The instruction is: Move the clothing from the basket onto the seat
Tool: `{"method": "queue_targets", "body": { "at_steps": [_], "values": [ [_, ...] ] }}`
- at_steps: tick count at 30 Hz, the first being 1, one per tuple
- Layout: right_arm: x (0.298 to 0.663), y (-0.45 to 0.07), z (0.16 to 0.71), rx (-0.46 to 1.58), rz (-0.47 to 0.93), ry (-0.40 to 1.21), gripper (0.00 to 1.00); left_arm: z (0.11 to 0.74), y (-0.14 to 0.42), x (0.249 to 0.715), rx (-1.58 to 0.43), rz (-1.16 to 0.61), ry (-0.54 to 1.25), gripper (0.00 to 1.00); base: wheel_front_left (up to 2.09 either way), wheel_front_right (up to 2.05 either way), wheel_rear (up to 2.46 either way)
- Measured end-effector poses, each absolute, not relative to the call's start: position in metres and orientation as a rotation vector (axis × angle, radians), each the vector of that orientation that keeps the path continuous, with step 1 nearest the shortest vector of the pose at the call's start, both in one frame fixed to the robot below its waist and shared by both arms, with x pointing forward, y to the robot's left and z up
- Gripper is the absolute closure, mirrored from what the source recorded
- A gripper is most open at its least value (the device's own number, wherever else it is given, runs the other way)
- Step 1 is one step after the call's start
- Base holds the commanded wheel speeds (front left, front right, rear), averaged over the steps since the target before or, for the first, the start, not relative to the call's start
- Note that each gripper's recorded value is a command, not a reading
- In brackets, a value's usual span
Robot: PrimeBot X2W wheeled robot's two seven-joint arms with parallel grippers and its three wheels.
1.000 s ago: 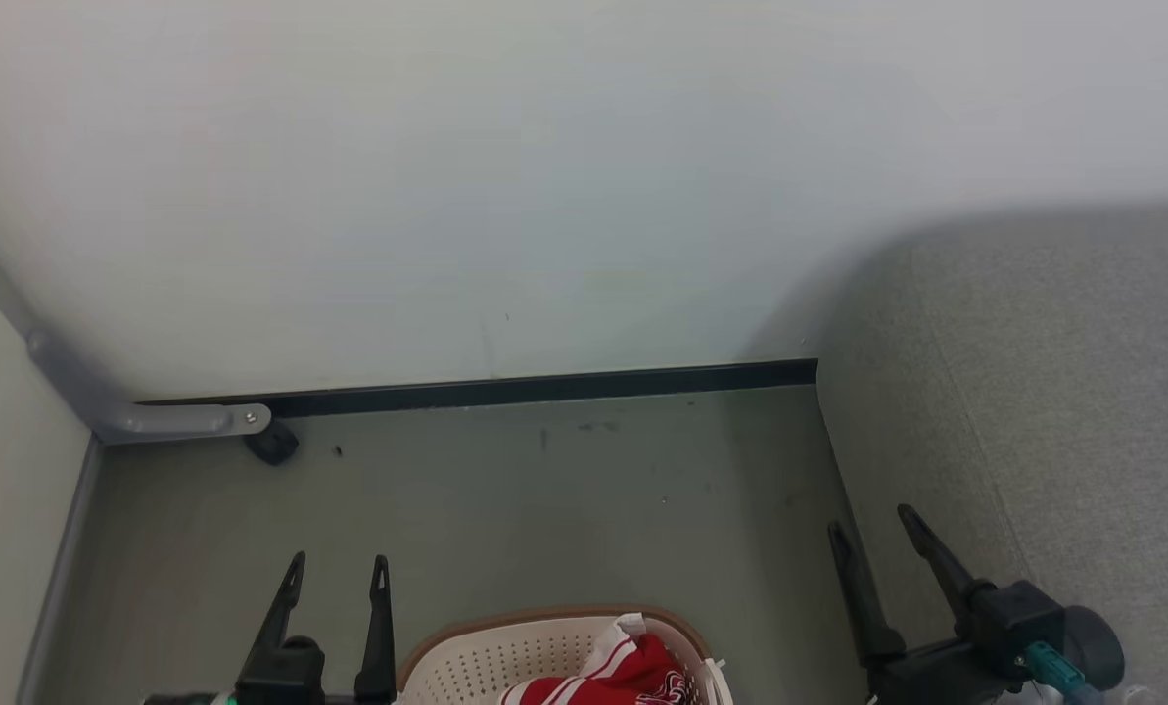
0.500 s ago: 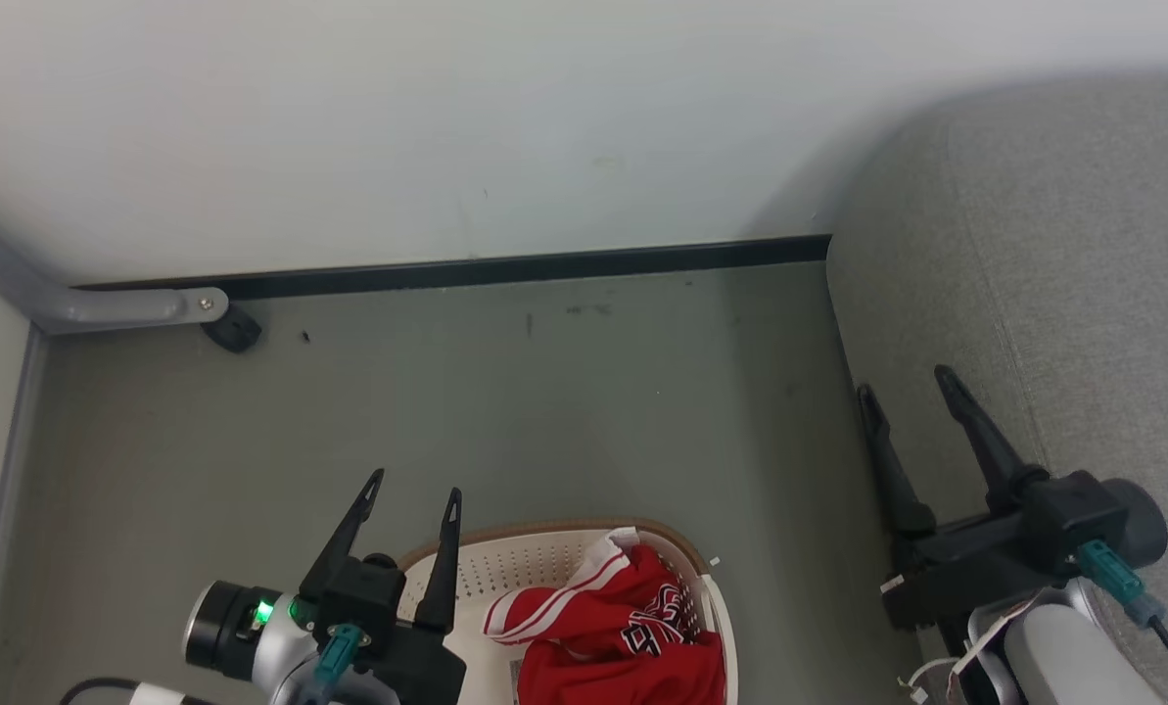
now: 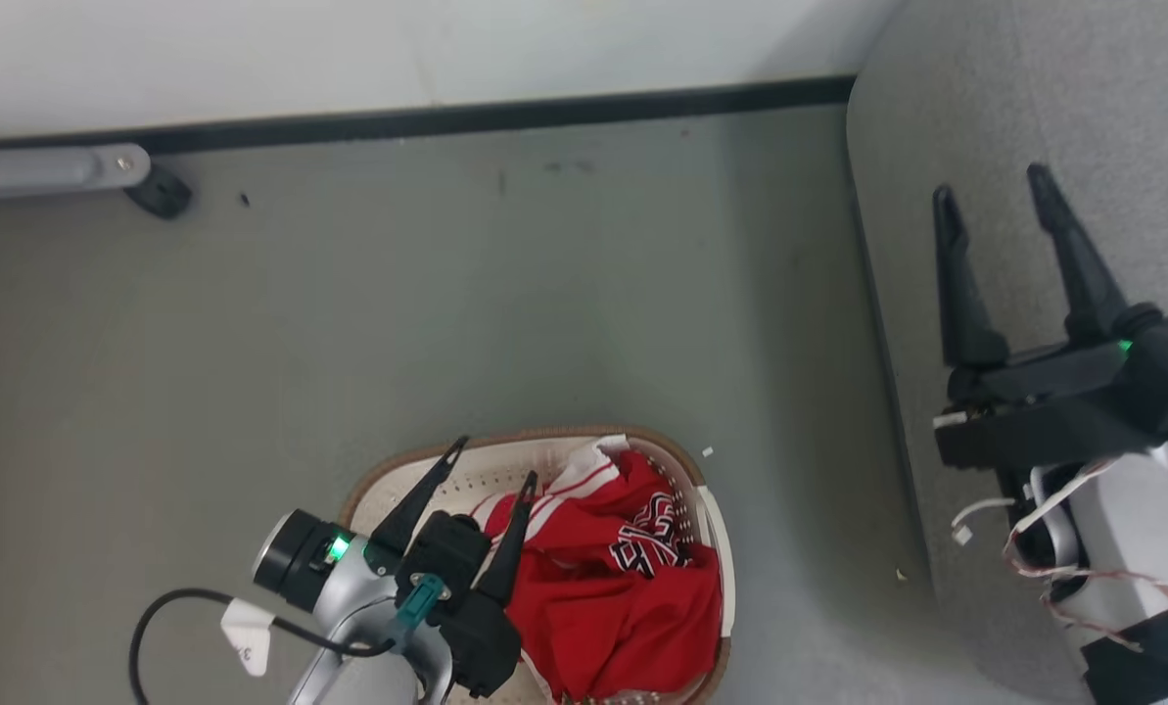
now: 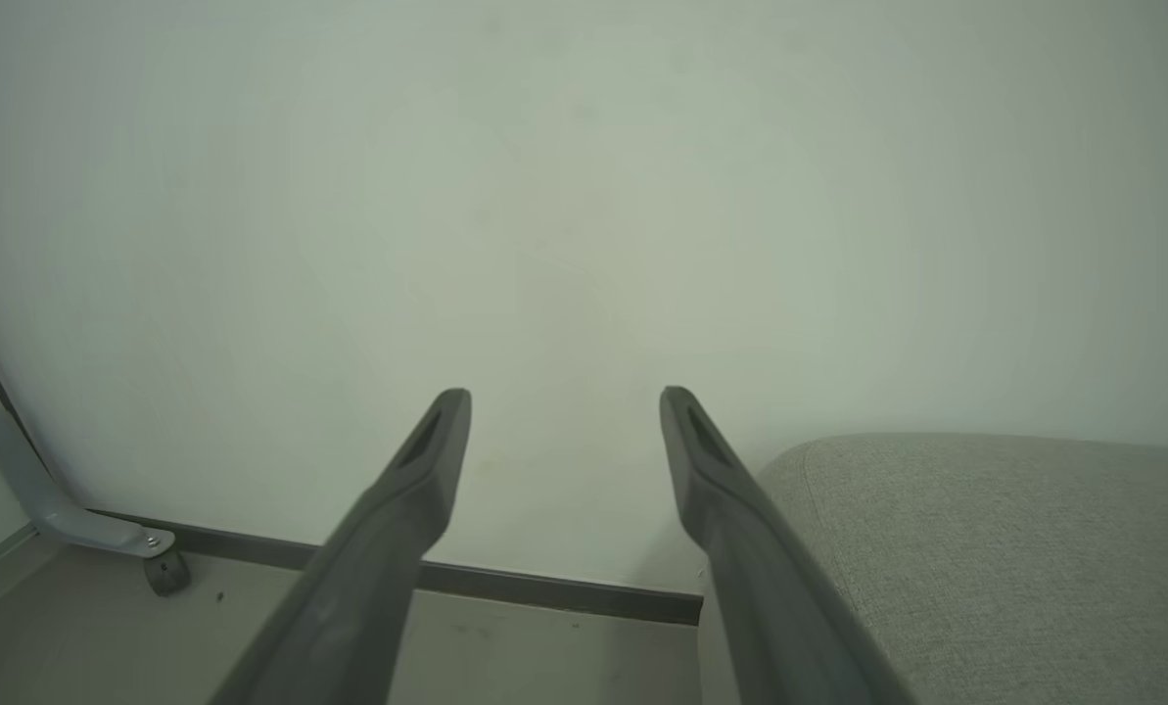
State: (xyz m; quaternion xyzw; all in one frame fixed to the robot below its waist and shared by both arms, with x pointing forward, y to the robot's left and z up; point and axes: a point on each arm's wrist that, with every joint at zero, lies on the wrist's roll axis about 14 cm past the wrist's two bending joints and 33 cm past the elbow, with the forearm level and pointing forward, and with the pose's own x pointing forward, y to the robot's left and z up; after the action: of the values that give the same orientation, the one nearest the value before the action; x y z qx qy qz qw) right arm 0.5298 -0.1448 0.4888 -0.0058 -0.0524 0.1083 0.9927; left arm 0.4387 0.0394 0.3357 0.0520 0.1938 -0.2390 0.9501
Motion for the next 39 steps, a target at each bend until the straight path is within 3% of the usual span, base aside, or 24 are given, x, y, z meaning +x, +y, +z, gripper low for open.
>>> {"method": "queue_targets", "body": {
  "at_steps": [17,39],
  "values": [
    [0.573,-0.151,0.434,-0.028,0.221,-0.034,0.00,0.252,-0.009,0.376,0.145,-0.809,0.624,0.00,0.00,0.00,0.00],
    [0.593,-0.143,0.414,-0.015,0.244,-0.025,0.00,0.229,-0.058,0.351,0.124,-1.036,0.647,0.00,0.00,0.00,0.00]
  ]
}}
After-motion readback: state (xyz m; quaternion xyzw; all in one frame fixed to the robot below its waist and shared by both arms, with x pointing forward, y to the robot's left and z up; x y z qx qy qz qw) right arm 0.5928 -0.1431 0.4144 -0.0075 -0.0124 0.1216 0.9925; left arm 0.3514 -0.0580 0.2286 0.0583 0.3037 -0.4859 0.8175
